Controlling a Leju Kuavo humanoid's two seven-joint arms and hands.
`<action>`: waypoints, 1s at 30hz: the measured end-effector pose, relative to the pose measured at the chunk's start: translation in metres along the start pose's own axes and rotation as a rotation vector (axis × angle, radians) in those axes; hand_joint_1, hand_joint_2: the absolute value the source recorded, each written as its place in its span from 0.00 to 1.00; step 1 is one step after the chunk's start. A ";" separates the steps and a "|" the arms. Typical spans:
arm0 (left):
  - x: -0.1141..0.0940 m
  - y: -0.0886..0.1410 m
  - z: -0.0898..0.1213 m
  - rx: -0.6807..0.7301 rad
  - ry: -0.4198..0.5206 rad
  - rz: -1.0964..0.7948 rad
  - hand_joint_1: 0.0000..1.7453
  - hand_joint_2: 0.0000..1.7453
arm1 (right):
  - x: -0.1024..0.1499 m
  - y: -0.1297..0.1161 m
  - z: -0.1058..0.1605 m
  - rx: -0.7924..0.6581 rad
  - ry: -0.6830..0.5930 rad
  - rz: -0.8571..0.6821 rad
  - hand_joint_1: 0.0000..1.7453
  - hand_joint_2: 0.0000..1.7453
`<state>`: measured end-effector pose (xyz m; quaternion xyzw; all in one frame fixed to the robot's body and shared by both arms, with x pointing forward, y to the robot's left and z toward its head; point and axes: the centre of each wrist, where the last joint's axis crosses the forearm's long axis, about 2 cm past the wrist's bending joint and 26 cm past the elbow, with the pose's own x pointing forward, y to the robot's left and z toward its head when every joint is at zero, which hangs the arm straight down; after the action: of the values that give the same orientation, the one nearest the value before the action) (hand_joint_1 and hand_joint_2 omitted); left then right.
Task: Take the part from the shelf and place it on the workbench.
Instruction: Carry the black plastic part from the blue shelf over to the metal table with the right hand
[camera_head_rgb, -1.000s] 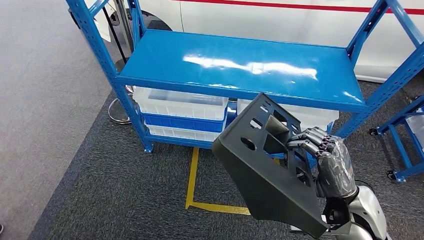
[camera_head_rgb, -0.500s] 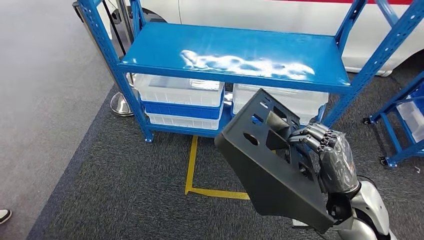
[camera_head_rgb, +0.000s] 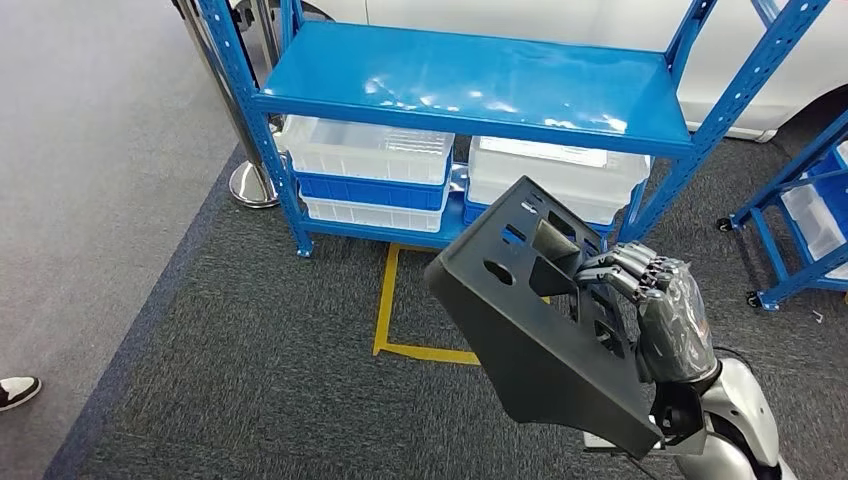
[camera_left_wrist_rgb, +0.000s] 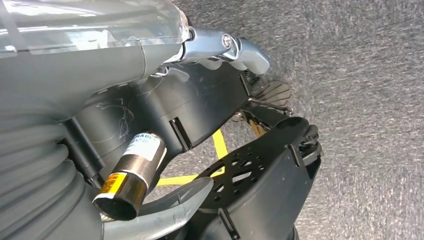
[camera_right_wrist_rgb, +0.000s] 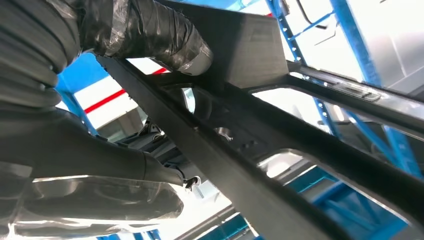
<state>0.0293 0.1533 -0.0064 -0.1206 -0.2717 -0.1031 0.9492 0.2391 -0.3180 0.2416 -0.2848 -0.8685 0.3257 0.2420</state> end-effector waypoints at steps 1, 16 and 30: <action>0.000 0.000 0.000 0.000 0.001 0.000 0.00 1.00 | 0.000 0.000 0.000 0.001 0.000 0.000 1.00 1.00; -0.001 0.003 0.000 -0.007 0.011 0.021 0.00 1.00 | -0.002 -0.002 -0.007 0.004 -0.009 0.008 1.00 1.00; -0.002 0.007 0.001 -0.015 0.044 0.091 0.00 1.00 | -0.002 0.001 -0.010 0.034 0.009 -0.001 1.00 1.00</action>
<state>0.0289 0.1603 -0.0080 -0.1374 -0.2443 -0.0647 0.9577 0.2467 -0.3150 0.2471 -0.2815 -0.8618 0.3391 0.2511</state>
